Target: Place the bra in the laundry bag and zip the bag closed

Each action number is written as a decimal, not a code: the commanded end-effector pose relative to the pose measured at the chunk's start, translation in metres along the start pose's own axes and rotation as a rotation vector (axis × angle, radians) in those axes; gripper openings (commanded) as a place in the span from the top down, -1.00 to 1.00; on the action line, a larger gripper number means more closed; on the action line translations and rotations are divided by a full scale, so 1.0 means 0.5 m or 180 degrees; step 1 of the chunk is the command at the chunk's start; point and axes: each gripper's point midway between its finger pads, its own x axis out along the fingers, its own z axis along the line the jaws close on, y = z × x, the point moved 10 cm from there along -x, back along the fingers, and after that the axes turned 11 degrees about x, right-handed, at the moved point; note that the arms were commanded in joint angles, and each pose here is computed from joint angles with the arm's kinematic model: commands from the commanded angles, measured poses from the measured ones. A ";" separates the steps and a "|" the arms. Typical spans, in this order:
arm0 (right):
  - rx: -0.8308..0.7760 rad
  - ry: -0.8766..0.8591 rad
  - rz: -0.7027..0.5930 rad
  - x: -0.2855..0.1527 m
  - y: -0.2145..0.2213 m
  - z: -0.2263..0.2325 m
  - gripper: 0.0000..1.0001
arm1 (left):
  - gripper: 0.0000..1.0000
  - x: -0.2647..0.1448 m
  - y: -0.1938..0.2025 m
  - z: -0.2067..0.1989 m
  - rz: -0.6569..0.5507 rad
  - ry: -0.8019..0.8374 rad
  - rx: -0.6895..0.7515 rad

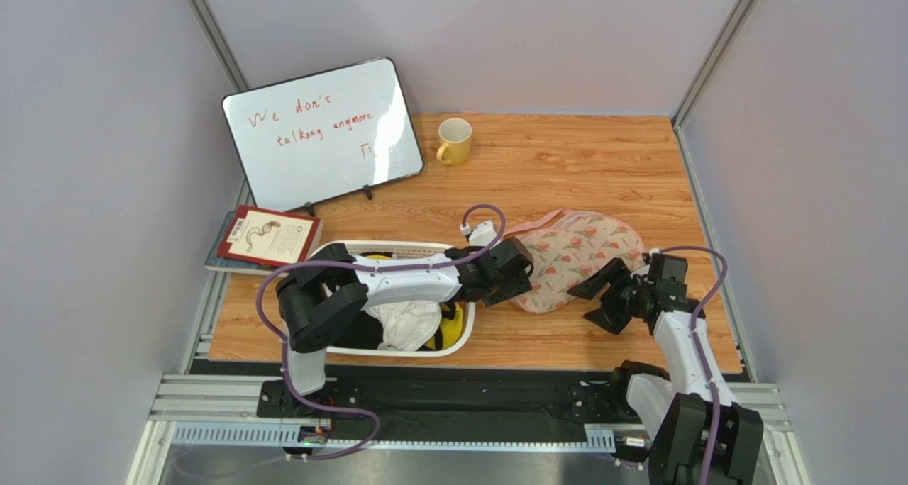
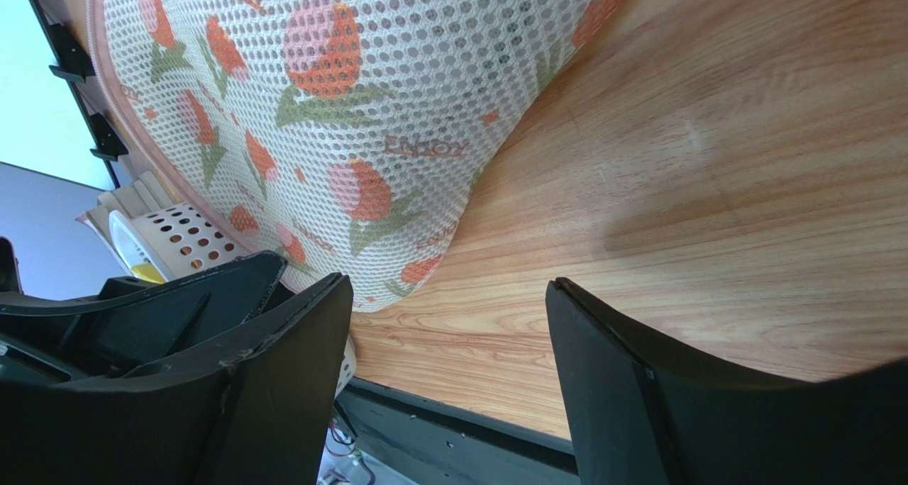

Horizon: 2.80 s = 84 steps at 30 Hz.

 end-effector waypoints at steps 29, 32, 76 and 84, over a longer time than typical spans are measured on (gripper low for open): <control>-0.0156 -0.0430 0.0285 0.011 -0.012 0.025 -0.64 | 1.00 0.000 -0.038 -0.057 0.0017 0.0796 0.0510; -0.0084 -0.0449 0.0373 0.013 -0.001 0.015 -0.66 | 1.00 -0.014 -0.046 -0.069 0.0069 0.0920 0.0435; 0.0293 -0.1278 -0.0721 0.022 -0.008 0.018 -0.34 | 1.00 -0.020 -0.034 -0.052 0.0709 0.1295 -0.0483; 0.0223 -0.1173 -0.0762 0.026 -0.017 0.019 -0.11 | 0.74 -0.013 -0.032 -0.046 0.0723 0.1142 0.0048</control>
